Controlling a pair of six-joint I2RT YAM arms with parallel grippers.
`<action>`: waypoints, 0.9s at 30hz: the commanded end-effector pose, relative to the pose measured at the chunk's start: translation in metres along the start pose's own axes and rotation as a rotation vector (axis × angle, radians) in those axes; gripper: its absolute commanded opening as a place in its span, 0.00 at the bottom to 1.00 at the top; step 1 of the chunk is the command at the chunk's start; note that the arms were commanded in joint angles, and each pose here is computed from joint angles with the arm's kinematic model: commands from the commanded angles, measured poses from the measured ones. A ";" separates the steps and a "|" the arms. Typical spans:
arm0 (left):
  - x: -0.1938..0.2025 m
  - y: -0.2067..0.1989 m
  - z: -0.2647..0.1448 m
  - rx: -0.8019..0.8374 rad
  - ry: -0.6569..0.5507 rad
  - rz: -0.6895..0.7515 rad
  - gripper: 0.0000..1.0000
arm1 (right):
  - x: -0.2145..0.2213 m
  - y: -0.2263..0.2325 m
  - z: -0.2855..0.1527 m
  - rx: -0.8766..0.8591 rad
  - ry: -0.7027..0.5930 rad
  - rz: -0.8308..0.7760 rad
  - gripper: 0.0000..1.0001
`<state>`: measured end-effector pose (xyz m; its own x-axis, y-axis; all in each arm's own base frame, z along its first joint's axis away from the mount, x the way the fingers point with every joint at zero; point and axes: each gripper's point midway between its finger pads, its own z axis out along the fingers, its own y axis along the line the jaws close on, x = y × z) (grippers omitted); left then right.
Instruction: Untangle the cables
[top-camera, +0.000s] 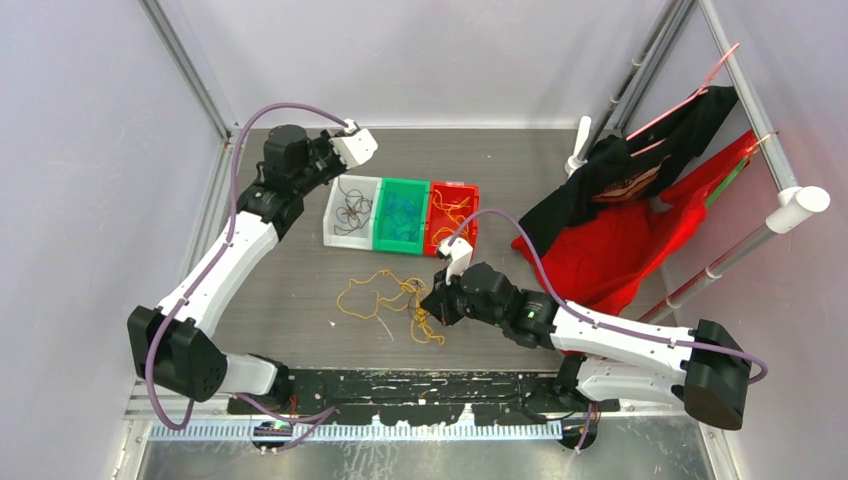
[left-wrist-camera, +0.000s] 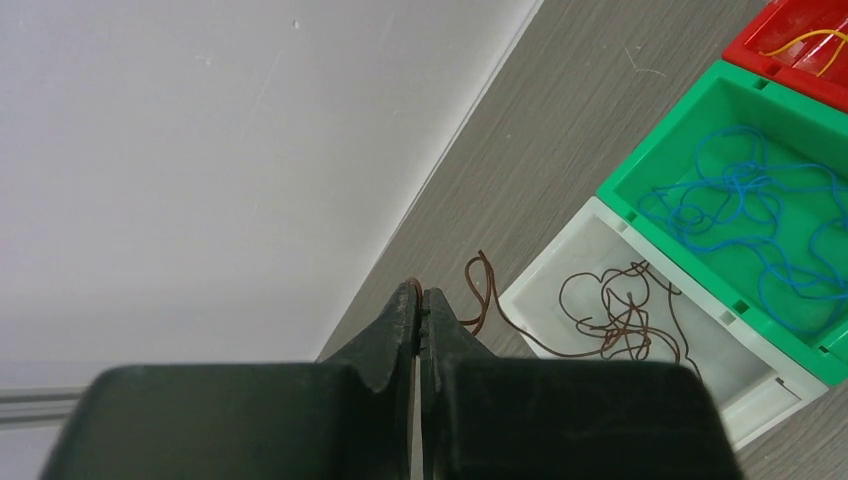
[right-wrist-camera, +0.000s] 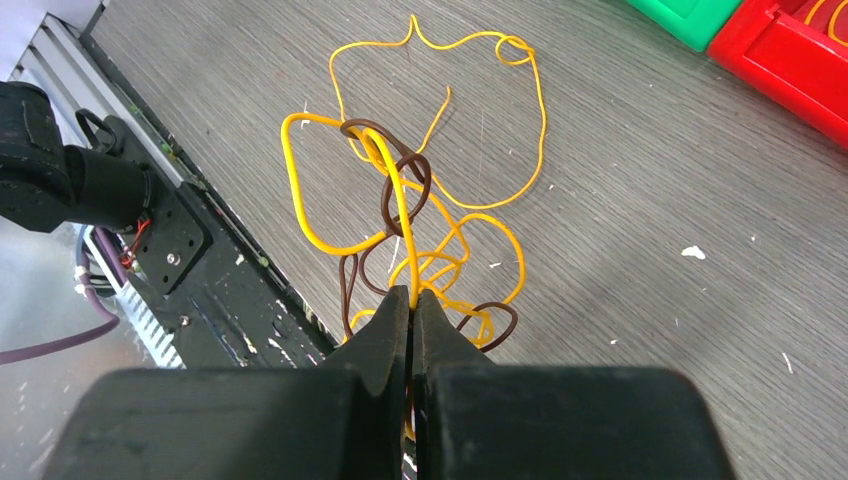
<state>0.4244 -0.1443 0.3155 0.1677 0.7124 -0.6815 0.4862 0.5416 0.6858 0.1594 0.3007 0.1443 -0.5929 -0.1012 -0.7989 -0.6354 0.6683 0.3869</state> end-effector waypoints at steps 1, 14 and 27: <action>-0.011 0.022 0.006 -0.069 -0.049 0.042 0.00 | -0.020 0.006 -0.004 -0.014 -0.078 0.008 0.01; 0.066 -0.067 0.021 0.379 0.215 -0.187 0.00 | -0.027 0.011 -0.002 -0.030 -0.086 0.018 0.01; 0.120 -0.132 0.048 0.457 0.339 -0.164 0.00 | -0.032 0.015 0.013 -0.014 -0.060 0.048 0.01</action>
<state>0.4136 -0.1397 0.1406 -0.1951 0.7759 -0.5999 0.8147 0.4687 0.3413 0.1627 0.3057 0.1319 -0.6185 -0.1193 -0.7767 -0.6150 0.6887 0.3840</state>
